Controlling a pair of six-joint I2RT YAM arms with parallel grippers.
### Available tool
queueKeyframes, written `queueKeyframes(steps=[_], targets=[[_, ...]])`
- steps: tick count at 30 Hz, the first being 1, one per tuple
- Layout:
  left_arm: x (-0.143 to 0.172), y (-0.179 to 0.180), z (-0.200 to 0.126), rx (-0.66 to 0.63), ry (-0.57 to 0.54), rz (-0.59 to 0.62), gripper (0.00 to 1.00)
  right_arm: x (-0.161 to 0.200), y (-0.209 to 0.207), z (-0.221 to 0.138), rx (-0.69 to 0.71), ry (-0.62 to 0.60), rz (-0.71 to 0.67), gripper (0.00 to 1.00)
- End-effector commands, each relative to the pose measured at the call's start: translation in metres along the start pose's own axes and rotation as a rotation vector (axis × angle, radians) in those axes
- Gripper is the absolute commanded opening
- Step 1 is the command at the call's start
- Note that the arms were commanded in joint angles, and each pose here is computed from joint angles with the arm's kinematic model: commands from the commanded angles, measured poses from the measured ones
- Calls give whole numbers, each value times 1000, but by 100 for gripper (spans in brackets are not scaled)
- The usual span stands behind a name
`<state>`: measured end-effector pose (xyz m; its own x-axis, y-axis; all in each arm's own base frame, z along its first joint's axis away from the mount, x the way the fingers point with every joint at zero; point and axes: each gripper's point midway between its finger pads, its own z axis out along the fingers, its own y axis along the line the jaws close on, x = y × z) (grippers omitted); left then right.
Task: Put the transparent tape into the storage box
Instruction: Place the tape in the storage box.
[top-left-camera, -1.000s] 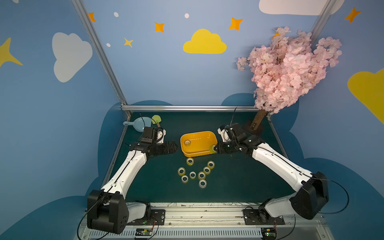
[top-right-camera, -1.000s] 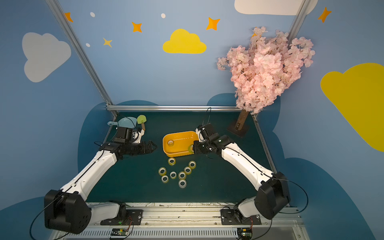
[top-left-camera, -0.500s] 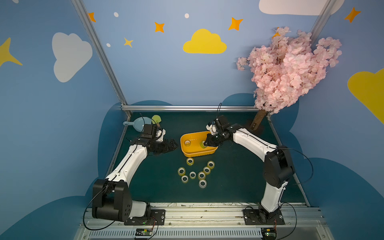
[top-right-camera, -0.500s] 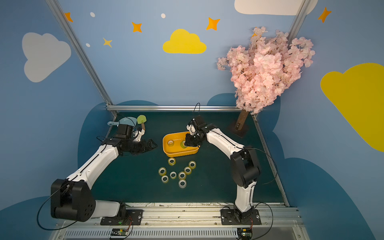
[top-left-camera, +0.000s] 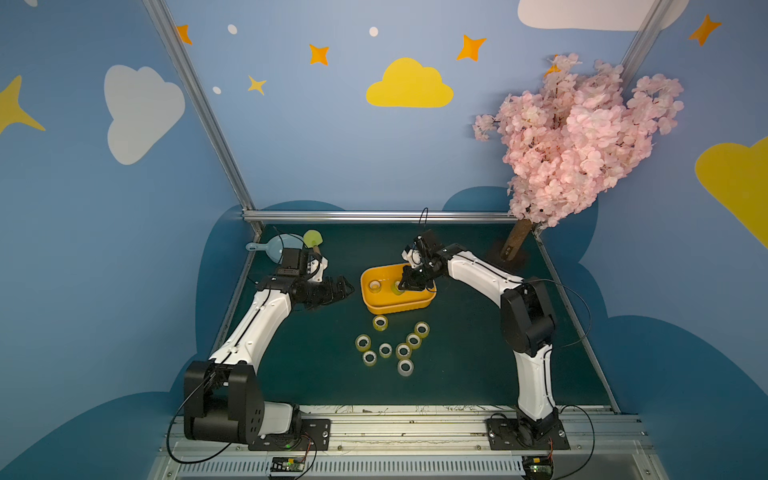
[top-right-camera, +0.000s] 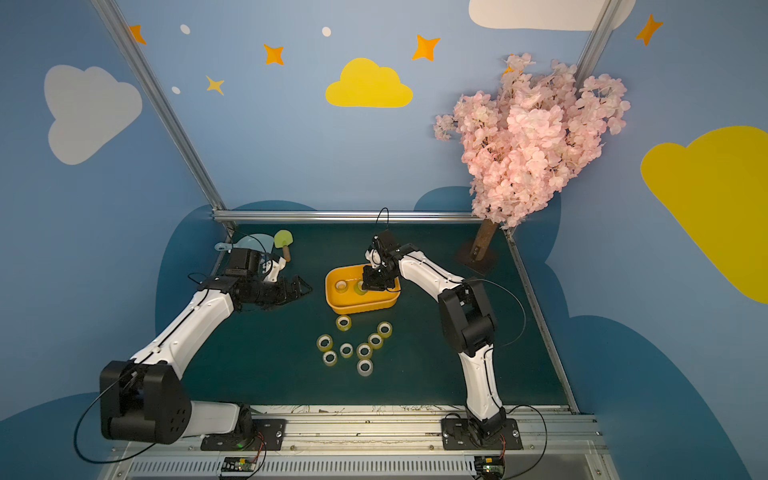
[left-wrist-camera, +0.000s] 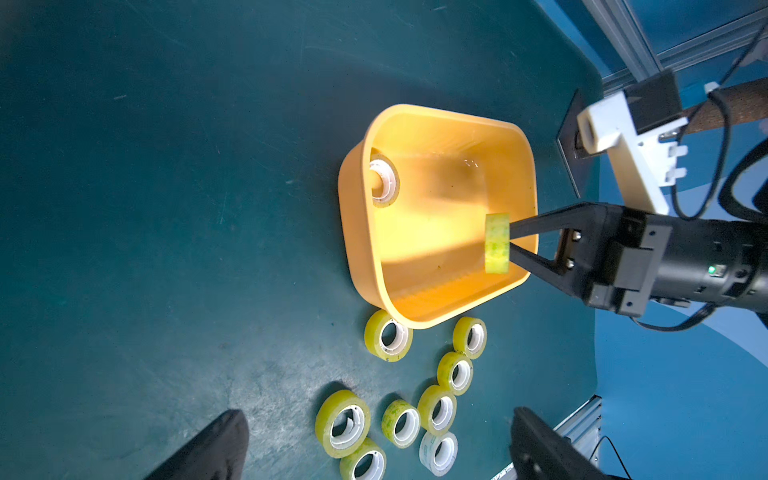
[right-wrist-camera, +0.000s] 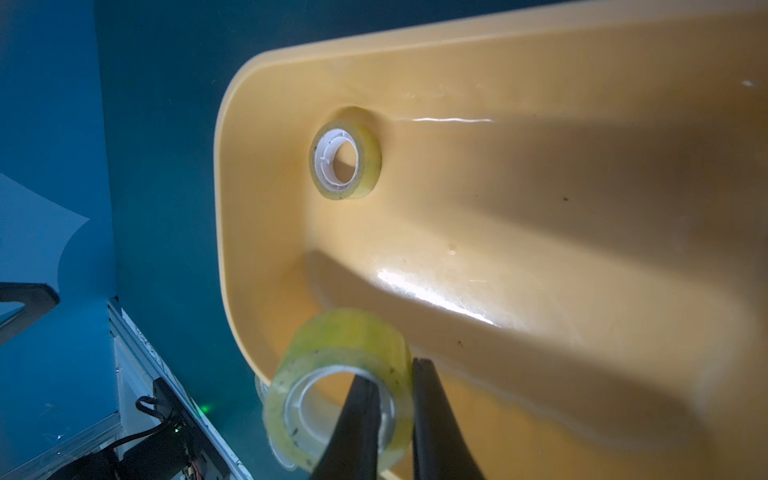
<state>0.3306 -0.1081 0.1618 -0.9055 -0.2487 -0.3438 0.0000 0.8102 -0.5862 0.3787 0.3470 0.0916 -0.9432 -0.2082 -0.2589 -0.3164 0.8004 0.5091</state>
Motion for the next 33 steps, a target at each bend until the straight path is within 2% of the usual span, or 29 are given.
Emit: queueKeyframes(steps=[1, 5, 23, 27, 33], targets=[[0, -6, -8, 23, -15, -1, 100, -3, -7, 13, 47, 12, 14, 0], [0, -9, -7, 41, -12, -9, 100, -14, -21, 25, 113, -3, 28, 0], [4, -14, -7, 79, -2, -21, 100, -47, -41, 72, 195, -84, 176, 0], [4, -15, -7, 83, 0, -22, 100, -52, -34, 78, 156, -90, 192, 18], [4, -15, -8, 82, -3, -20, 100, -55, -20, 81, 107, -93, 199, 27]])
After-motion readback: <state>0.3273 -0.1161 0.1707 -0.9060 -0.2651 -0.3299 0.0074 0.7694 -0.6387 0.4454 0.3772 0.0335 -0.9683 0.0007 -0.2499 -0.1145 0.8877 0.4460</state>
